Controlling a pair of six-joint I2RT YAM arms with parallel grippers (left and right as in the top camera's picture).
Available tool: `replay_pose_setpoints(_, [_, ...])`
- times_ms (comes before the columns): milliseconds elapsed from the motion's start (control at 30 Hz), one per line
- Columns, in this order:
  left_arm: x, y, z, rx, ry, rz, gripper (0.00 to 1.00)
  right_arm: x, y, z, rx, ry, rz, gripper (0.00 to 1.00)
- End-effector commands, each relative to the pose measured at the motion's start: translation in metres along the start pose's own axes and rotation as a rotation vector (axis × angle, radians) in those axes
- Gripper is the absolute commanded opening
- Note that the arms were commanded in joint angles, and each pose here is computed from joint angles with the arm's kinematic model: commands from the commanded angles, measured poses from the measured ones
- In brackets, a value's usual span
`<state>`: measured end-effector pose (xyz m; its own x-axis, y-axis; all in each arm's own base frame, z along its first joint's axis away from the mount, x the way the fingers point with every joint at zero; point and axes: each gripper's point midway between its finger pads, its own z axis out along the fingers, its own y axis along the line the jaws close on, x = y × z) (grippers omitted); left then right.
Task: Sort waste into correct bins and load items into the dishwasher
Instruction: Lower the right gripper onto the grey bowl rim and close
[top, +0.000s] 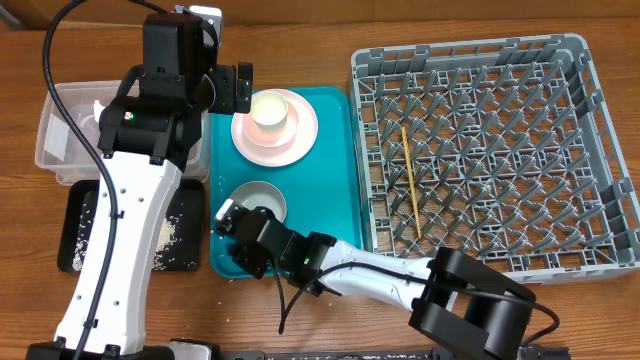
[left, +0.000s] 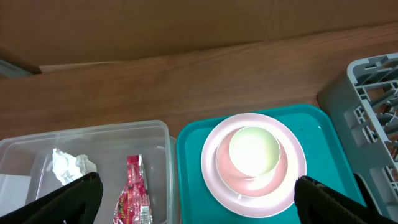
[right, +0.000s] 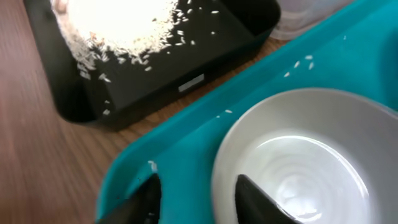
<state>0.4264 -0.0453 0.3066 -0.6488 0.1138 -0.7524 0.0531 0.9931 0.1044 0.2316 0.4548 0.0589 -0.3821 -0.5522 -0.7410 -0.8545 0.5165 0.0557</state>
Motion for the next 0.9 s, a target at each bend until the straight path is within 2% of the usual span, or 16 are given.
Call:
replay_pose_setpoints(0, [-0.006, 0.004, -0.004, -0.013, -0.017, 0.014, 1.0, -0.001, -0.004, 0.001, 0.012, -0.006, -0.002, 0.29])
replay_pose_setpoints(867, [-0.006, 0.004, -0.004, -0.013, -0.017, 0.014, 1.0, 0.023, -0.006, 0.0, 0.019, 0.094, -0.056, 0.28])
